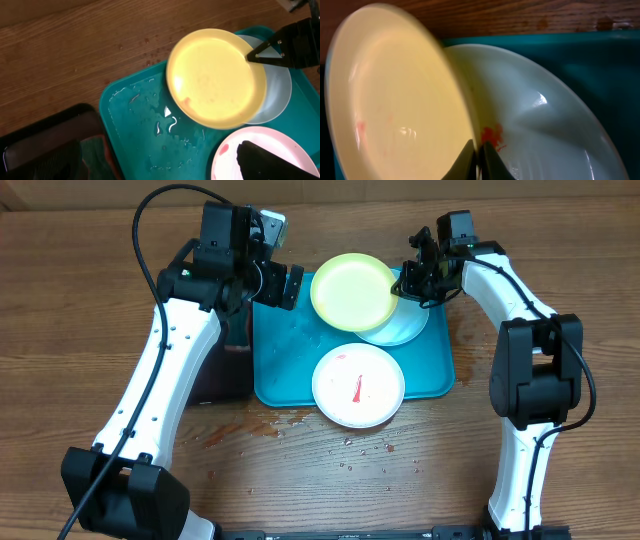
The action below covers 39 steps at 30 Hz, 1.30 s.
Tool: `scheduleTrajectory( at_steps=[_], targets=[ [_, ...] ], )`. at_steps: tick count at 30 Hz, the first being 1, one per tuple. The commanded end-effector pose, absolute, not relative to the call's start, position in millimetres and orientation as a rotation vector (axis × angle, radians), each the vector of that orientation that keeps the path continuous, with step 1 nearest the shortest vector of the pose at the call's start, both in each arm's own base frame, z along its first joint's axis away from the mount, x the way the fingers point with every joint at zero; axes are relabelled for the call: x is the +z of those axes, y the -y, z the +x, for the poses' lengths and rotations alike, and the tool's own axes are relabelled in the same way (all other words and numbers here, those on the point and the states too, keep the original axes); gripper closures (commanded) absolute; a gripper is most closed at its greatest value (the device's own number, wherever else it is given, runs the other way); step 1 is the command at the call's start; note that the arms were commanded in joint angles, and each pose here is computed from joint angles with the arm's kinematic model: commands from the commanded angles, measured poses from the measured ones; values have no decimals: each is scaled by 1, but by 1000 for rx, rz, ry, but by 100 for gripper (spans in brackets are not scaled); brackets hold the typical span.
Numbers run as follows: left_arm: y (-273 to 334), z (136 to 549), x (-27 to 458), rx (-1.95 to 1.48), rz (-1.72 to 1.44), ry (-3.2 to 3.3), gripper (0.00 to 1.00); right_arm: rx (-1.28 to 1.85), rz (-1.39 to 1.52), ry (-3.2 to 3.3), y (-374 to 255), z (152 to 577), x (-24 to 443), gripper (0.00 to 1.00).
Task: Clean dirty plates on tray and stack at the side
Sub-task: 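Carry the yellow plate right and set it on the table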
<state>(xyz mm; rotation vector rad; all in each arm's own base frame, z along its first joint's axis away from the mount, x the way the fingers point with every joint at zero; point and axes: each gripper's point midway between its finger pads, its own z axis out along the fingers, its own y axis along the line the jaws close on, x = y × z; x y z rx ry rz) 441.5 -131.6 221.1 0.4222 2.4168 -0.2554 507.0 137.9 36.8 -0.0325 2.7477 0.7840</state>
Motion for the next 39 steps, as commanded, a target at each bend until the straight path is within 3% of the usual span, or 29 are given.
scheduleTrajectory(
  at_steps=[1,10,17,22,26,39],
  targets=[
    [130,442,235,-254,400,-2387,0,910,-46,-2727,-149,505,40,96],
    [127,442,234,-232,392,-2393,0,1026,-25,-2583,-128,523,109,96],
    [127,442,234,-232,392,-2393,0,723,326,-2543,-10,537,147,96],
    [127,442,234,-233,392,-2393,0,382,692,-2559,103,518,127,96],
    [127,442,234,-232,392,-2393,0,235,849,-2571,158,493,114,96],
    [127,442,234,-233,392,-2393,0,244,945,-2724,158,443,47,96]
  ],
)
